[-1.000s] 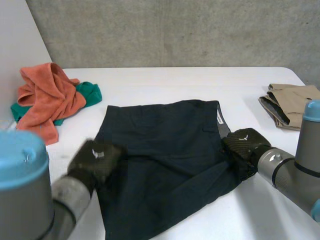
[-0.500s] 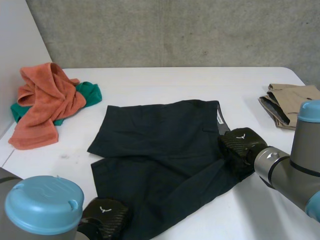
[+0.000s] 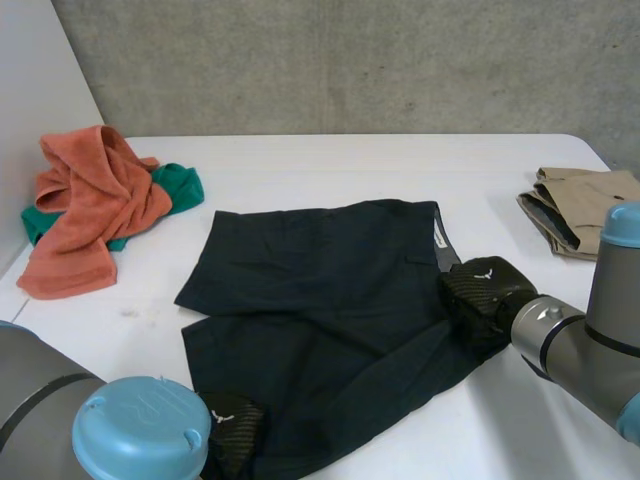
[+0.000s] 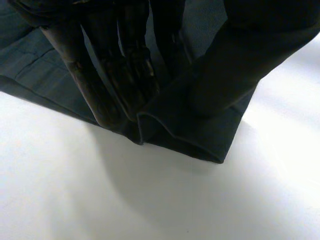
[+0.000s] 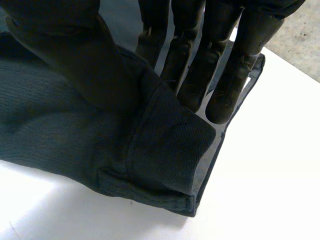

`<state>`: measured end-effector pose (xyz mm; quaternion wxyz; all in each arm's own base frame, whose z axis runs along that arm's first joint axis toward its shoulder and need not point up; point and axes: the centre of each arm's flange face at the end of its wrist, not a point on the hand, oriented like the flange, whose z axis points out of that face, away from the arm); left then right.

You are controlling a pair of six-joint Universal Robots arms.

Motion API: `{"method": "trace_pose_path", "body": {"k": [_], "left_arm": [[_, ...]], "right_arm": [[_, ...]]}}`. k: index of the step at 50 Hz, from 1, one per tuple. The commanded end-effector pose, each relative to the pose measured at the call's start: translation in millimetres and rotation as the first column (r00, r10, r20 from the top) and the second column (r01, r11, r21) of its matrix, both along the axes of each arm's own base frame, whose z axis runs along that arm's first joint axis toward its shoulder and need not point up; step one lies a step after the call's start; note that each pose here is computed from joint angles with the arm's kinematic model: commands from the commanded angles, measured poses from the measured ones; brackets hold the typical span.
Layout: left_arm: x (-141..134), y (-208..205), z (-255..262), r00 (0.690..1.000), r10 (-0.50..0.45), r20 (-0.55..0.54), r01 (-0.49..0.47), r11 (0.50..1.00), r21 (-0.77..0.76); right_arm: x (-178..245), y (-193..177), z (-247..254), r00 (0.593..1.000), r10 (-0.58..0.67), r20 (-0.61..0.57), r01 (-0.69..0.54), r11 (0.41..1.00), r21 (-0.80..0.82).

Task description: Fold the laundry.

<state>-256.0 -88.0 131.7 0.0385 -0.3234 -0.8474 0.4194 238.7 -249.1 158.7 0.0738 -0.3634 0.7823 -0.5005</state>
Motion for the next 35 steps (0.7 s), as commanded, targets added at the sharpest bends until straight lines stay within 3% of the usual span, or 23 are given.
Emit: {"method": "trace_pose_path", "body": {"k": [1, 8, 11, 15, 20, 24, 31, 35], "left_arm": [[-4, 4, 9, 1.000, -0.027, 0.008, 0.028, 0.998, -0.064], [-15, -18, 38, 0.999, -0.038, -0.022, 0.033, 0.983, -0.180], [-19, -53, 60, 1.000, -0.012, -0.025, 0.004, 0.954, -0.299], [-27, -102, 84, 0.999, 0.019, -0.041, -0.036, 0.881, -0.472], [-49, -170, 94, 0.999, 0.053, -0.004, -0.043, 0.743, -0.668], [-58, -223, 85, 0.995, 0.092, 0.029, -0.040, 0.666, -0.745], [-89, -281, 49, 0.998, 0.011, 0.068, 0.050, 0.558, -0.828], [-97, -313, 24, 0.993, 0.045, 0.112, 0.074, 0.503, -0.861]], "right_arm": [[-1, 0, 7, 1.000, -0.001, 0.007, 0.001, 1.000, -0.019], [1, -3, 24, 1.000, 0.025, -0.018, -0.026, 0.995, -0.101], [2, -7, 32, 0.999, 0.036, -0.036, -0.041, 0.988, -0.152], [13, -24, 53, 0.997, 0.067, -0.024, -0.071, 0.958, -0.278], [27, -64, 57, 0.998, 0.069, 0.010, -0.059, 0.913, -0.404], [39, -100, 51, 0.997, 0.067, 0.036, -0.040, 0.868, -0.496], [70, -149, 8, 0.994, 0.094, 0.047, -0.048, 0.800, -0.598], [80, -170, -15, 0.995, 0.097, 0.021, -0.063, 0.773, -0.631]]}}
